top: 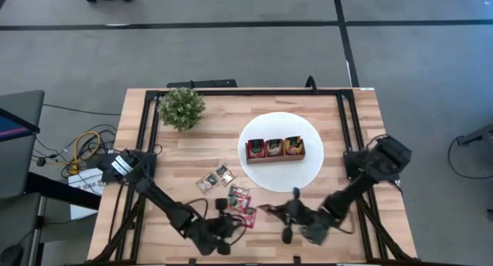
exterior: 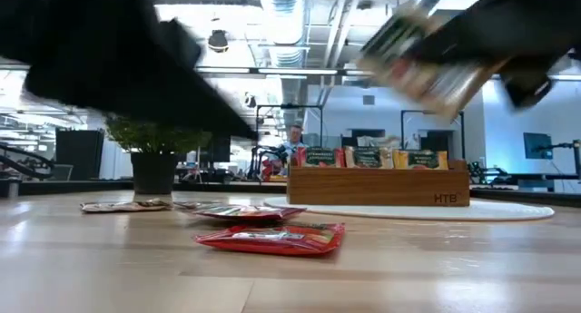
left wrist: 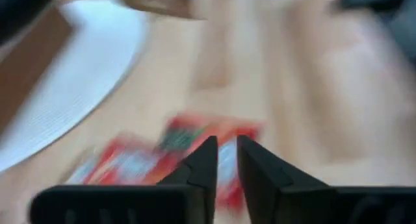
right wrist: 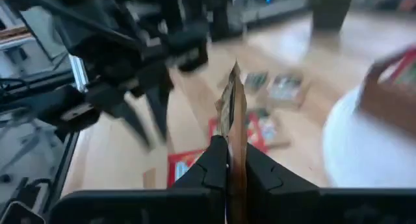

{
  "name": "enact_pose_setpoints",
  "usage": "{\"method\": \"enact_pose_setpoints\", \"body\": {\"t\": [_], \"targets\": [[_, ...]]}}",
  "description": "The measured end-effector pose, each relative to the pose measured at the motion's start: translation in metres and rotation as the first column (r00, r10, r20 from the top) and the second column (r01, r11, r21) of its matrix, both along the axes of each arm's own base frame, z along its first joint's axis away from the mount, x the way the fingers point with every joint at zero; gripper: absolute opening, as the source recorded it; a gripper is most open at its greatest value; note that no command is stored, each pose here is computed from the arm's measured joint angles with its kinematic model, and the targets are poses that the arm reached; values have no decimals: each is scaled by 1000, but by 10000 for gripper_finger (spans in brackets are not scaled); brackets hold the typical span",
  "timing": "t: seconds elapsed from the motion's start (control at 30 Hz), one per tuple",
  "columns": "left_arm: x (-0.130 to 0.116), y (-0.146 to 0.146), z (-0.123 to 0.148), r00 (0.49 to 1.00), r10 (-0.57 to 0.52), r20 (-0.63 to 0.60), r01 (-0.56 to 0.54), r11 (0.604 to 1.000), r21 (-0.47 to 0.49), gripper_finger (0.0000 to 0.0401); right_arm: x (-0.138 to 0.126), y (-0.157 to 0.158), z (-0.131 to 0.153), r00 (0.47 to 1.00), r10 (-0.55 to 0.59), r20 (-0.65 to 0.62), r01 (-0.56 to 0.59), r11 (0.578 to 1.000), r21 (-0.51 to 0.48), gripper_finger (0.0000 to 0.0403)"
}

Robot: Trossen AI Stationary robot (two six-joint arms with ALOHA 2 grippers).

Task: Pick & Place Tea
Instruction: Put the brown tea bag into the middle section of the wooden organizer

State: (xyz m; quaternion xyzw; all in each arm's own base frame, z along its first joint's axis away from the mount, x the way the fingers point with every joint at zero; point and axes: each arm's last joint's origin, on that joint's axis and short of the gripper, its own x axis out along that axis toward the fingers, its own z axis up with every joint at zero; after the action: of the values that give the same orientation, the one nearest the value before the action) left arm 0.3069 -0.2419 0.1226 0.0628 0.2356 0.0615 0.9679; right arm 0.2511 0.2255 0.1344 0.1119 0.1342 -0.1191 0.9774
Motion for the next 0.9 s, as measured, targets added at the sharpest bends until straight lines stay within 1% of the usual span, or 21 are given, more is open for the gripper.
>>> {"method": "enact_pose_setpoints", "body": {"t": [0.07,0.1,0.17,0.23,0.3,0.37,0.43,0.57,0.7,0.8,0.9], "targets": [[14,4,9,995,-81,55,83,995,-48,75,-15,9,8,999,8,45,-5,998,-67,13],[21,9,14,991,-93,97,99,993,-61,86,-19,13,12,998,19,62,-14,996,-83,9],[33,20,23,981,-80,179,90,994,-53,109,-30,18,16,997,26,68,-15,987,-158,5],[44,31,32,963,-57,264,75,995,-59,129,-34,23,21,996,27,80,-11,981,-195,6],[53,41,39,944,-64,324,102,990,-100,146,-39,26,22,996,10,94,12,974,-228,12],[60,51,42,932,-81,352,146,976,-160,157,-41,28,23,995,3,103,22,970,-241,15],[64,58,44,927,-76,367,167,961,-222,161,-41,28,21,995,2,101,23,969,-245,14],[68,65,45,923,-73,378,176,953,-245,155,-39,27,21,995,2,100,23,969,-244,5],[68,63,50,903,-89,420,197,955,-223,133,-38,27,21,995,0,100,25,970,-242,11],[67,62,52,894,-89,440,204,954,-221,104,-36,25,21,995,-6,103,30,972,-234,19],[68,63,51,898,-88,430,199,955,-219,64,-35,24,22,994,-12,106,36,972,-230,19]]}}
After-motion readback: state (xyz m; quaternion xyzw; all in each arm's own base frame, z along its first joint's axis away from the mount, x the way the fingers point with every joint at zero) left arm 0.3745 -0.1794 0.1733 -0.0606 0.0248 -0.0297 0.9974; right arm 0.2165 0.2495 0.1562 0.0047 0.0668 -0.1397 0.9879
